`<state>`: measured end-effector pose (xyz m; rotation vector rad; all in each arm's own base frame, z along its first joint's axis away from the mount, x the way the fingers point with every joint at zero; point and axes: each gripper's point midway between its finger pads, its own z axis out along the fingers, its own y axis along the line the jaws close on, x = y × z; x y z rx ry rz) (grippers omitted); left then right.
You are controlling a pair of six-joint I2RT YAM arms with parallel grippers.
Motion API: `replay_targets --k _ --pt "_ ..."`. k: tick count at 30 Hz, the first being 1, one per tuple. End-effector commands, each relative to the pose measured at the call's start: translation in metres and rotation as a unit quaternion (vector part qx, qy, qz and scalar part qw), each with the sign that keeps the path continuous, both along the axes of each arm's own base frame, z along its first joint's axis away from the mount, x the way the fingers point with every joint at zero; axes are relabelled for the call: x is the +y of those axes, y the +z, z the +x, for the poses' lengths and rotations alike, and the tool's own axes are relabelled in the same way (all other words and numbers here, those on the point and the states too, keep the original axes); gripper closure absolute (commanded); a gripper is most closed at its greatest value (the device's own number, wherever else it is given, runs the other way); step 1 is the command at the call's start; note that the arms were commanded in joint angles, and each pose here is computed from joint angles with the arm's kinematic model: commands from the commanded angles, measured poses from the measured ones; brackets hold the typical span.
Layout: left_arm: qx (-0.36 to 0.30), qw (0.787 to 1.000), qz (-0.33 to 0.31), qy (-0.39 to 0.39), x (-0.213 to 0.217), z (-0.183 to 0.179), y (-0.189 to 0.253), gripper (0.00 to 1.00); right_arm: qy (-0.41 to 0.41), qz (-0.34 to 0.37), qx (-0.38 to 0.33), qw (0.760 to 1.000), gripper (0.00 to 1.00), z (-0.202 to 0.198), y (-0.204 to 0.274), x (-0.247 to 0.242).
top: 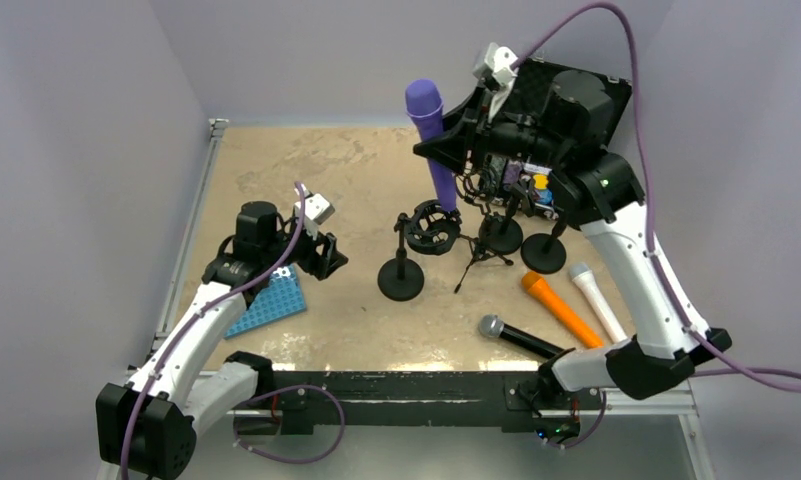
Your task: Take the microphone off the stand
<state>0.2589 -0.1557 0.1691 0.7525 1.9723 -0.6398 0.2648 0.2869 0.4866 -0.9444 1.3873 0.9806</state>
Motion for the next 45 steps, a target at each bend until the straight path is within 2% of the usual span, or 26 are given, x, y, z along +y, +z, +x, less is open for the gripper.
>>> replay_targets --k 1,4,7,12,15,22,27,30,33,38,45 --pt "-0.026 0.999 -0.008 -0.016 -0.006 0.005 0.017 0.28 -0.073 0.018 -0.089 0.993 1.00 -0.015 0.045 -0.050" --pt "-0.025 1.000 -0.012 -0.013 -0.007 0.007 0.018 0.28 -0.126 -0.001 -0.112 0.986 1.00 -0.018 0.040 -0.082" --pt "-0.024 0.999 -0.016 -0.012 -0.008 0.008 0.020 0.28 -0.177 -0.048 -0.145 0.972 1.00 -0.028 0.022 -0.114" --pt "-0.025 1.000 -0.016 -0.008 -0.008 0.011 0.021 0.28 -0.212 -0.148 -0.141 0.956 1.00 -0.043 -0.046 -0.156" --pt "-0.025 1.000 -0.017 -0.006 -0.008 0.012 0.021 0.28 -0.227 -0.212 -0.114 0.944 1.00 -0.054 -0.095 -0.180" --pt "-0.023 1.000 -0.019 -0.003 -0.008 0.013 0.019 0.28 -0.192 -0.333 -0.136 0.913 1.00 -0.085 -0.182 -0.207" --pt "-0.021 1.000 -0.023 -0.004 -0.009 0.012 0.018 0.28 -0.127 -0.408 -0.085 0.900 1.00 -0.089 -0.246 -0.214" --pt "-0.024 1.000 -0.019 -0.002 -0.007 0.012 0.019 0.28 -0.116 -0.448 -0.091 0.882 1.00 -0.082 -0.283 -0.223" --pt "-0.026 1.000 -0.016 -0.002 -0.006 0.011 0.020 0.28 -0.097 -0.465 -0.093 0.875 1.00 -0.078 -0.314 -0.225" --pt "-0.028 1.000 -0.011 -0.002 -0.005 0.009 0.021 0.28 -0.063 -0.480 -0.030 0.874 1.00 -0.082 -0.368 -0.225" --pt "-0.024 1.000 -0.009 -0.004 -0.004 0.007 0.022 0.28 -0.073 -0.470 0.049 0.878 1.00 -0.071 -0.401 -0.222"
